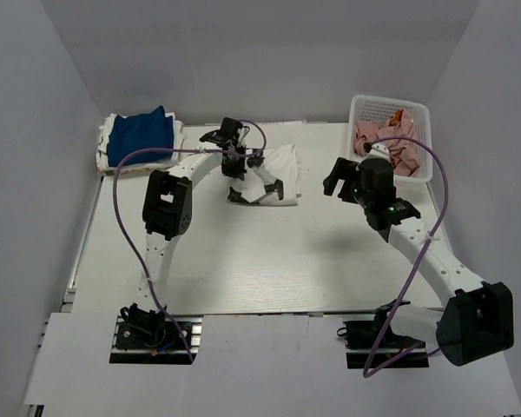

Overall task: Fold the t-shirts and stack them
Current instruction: Fold the long partially folded tshirt into a neat square, then put the neatly folded tshirt into the corner of the board with the left arm

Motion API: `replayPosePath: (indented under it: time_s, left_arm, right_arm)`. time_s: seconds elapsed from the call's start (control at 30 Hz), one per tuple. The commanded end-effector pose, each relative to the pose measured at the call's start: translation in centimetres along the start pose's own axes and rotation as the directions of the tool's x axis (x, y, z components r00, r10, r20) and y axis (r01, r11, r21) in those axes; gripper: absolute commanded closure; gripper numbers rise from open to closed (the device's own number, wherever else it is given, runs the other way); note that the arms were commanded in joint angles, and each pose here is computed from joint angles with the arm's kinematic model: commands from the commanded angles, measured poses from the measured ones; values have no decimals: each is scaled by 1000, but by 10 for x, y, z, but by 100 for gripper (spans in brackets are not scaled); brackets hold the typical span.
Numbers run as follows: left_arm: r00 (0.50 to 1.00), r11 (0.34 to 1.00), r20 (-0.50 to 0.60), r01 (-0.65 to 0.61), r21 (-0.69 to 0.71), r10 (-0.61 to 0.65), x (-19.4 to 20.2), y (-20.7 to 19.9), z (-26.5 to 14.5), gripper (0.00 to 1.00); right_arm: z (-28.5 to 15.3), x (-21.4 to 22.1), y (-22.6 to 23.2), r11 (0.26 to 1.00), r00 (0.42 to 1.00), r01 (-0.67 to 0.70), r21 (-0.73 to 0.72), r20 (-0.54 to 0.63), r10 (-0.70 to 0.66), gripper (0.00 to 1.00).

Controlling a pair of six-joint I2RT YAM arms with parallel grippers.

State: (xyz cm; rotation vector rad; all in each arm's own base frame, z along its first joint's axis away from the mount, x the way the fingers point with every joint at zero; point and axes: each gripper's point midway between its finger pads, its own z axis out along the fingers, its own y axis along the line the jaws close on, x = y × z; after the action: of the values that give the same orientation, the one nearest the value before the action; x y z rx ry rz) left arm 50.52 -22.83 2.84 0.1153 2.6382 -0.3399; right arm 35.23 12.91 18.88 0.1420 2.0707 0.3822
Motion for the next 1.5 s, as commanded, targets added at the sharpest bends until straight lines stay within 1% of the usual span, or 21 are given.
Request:
replayPosePath:
  time_s: [0.0, 0.03, 0.13, 0.17, 0.2, 0.27, 0.3, 0.33, 0.47, 0.5, 0.63, 0.67, 0.8, 0.83, 0.87, 0.97, 1.07, 1.17, 1.23, 1.37, 1.47]
  left_arm:
    - [986, 983, 63, -149, -104, 156, -28, 13, -22, 100]
    - [974, 969, 101, -186, -164, 204, -43, 20, -37, 100]
    - [952, 951, 164, -221, -215, 258, -66, 34, -65, 100]
    - [941, 939, 161, -258, -227, 298, -66, 41, -70, 100]
    - [922, 930, 217, -262, -259, 320, -81, 41, -90, 100]
    - [894, 882, 218, -297, -365, 391, -89, 57, -108, 100]
    - [875, 869, 256, -292, -398, 411, -101, 59, -124, 100]
    - [867, 848, 264, -274, -454, 422, -106, 67, -132, 100]
    - [846, 779, 253, -262, -569, 469, -123, 93, -155, 100]
    - [829, 737, 235, -278, -616, 508, -132, 104, -166, 100]
    - [817, 695, 237, -252, -673, 526, -148, 122, -184, 100]
    - [821, 694, 254, -220, -685, 511, -153, 136, -193, 100]
    - [812, 682, 313, -136, -719, 492, -172, 159, -229, 100]
    - [803, 688, 332, -130, -714, 496, -176, 156, -237, 100]
    - [807, 685, 332, -119, -718, 488, -176, 163, -239, 100]
    - [788, 680, 377, -70, -730, 486, -188, 172, -269, 100]
    - [777, 681, 387, -73, -728, 497, -188, 174, -275, 100]
    - [770, 664, 404, -35, -747, 495, -193, 184, -294, 100]
    - [759, 666, 421, -22, -746, 497, -196, 181, -307, 100]
    - [707, 699, 487, -14, -715, 512, -207, 170, -337, 100]
    - [679, 718, 519, -18, -695, 520, -213, 167, -346, 100]
  right_arm:
    - [-5, -11, -10, 999, 998, 34, 32, 56, -36, 10]
    - [-4, -9, -12, 998, 998, 38, 43, 53, -40, 10]
    - [-3, -8, -18, 996, 997, 54, 64, 59, -58, 10]
    - [-2, -8, -20, 995, 996, 62, 75, 61, -67, 10]
    - [-1, -7, -21, 995, 996, 66, 78, 60, -71, 10]
    - [0, -6, -24, 993, 995, 77, 94, 61, -83, 10]
    - [1, -4, -26, 992, 995, 79, 102, 56, -85, 10]
    - [2, -3, -29, 990, 995, 80, 116, 53, -86, 10]
    - [9, 0, -34, 985, 996, 81, 152, 15, -85, 10]
    - [14, 3, -33, 986, 996, 84, 144, -4, -85, 10]
    - [20, 7, -31, 987, 996, 89, 137, -30, -86, 10]
    - [21, 9, -32, 986, 996, 89, 139, -35, -85, 10]
    - [25, 12, -29, 988, 996, 77, 130, -53, -71, 10]
    - [27, 14, -26, 990, 995, 78, 113, -64, -71, 10]
    - [29, 14, -25, 992, 995, 74, 106, -72, -66, 10]
    - [33, 17, -23, 992, 994, 78, 99, -89, -69, 10]
    - [38, 23, -24, 992, 991, 75, 101, -114, -63, 10]
    - [42, 29, -22, 994, 989, 66, 86, -141, -53, 10]
    - [44, 31, -22, 995, 988, 62, 85, -145, -49, 10]
    - [48, 30, -17, 997, 990, 47, 63, -139, -38, 10]
    - [50, 31, -13, 998, 989, 37, 43, -147, -31, 10]
